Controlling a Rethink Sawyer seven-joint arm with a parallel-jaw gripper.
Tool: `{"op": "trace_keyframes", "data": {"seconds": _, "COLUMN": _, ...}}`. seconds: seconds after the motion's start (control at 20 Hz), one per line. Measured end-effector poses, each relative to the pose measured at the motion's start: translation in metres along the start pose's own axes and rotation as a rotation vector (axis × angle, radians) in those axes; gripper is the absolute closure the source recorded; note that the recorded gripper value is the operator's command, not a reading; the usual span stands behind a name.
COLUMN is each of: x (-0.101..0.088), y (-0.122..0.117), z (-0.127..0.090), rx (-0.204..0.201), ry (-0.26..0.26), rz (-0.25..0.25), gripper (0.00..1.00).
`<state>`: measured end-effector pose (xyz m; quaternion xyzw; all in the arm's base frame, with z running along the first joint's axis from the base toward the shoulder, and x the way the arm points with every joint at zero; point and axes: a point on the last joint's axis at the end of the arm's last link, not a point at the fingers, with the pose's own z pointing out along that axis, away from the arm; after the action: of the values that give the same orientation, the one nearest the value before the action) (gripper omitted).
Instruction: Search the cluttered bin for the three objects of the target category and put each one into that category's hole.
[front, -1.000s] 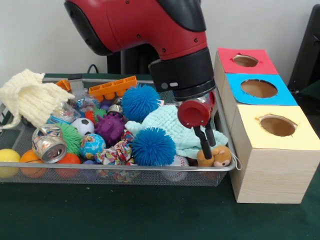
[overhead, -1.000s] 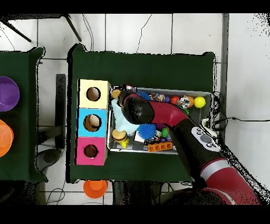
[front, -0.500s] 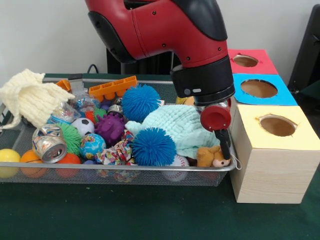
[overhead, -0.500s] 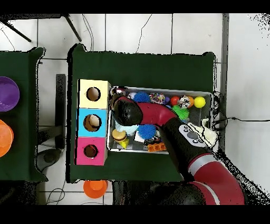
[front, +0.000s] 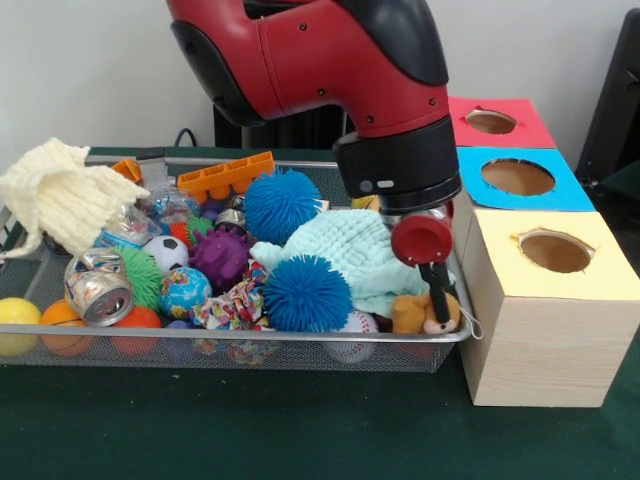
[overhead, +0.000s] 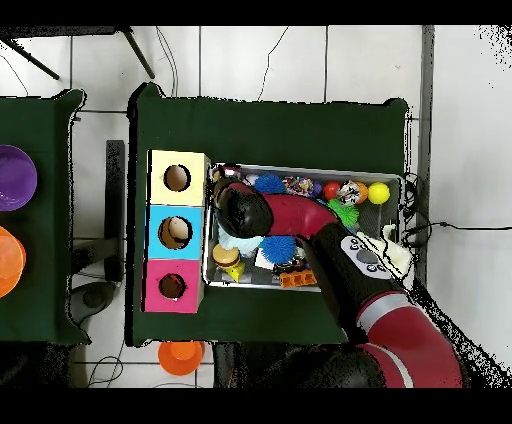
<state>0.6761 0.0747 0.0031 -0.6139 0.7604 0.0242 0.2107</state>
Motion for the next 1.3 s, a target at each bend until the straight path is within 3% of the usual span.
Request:
{"op": "trace_keyframes", "data": {"seconds": 0.45, "x": 0.013, "y": -0.005, "z": 0.002, "rx": 0.013, "ry": 0.047, "rz": -0.007, "gripper": 0.0}}
{"op": "trace_keyframes", "data": {"seconds": 0.5, "x": 0.015, "y": -0.003, "z": 0.004, "rx": 0.011, "ry": 0.065, "rz": -0.016, "gripper": 1.0}}
{"op": "trace_keyframes", "data": {"seconds": 1.0, "x": 0.01, "y": -0.002, "z": 0.009, "rx": 0.015, "ry": 0.107, "rz": -0.055, "gripper": 1.0}}
{"op": "trace_keyframes", "data": {"seconds": 1.3, "x": 0.014, "y": -0.004, "z": 0.007, "rx": 0.018, "ry": 0.109, "rz": -0.049, "gripper": 1.0}}
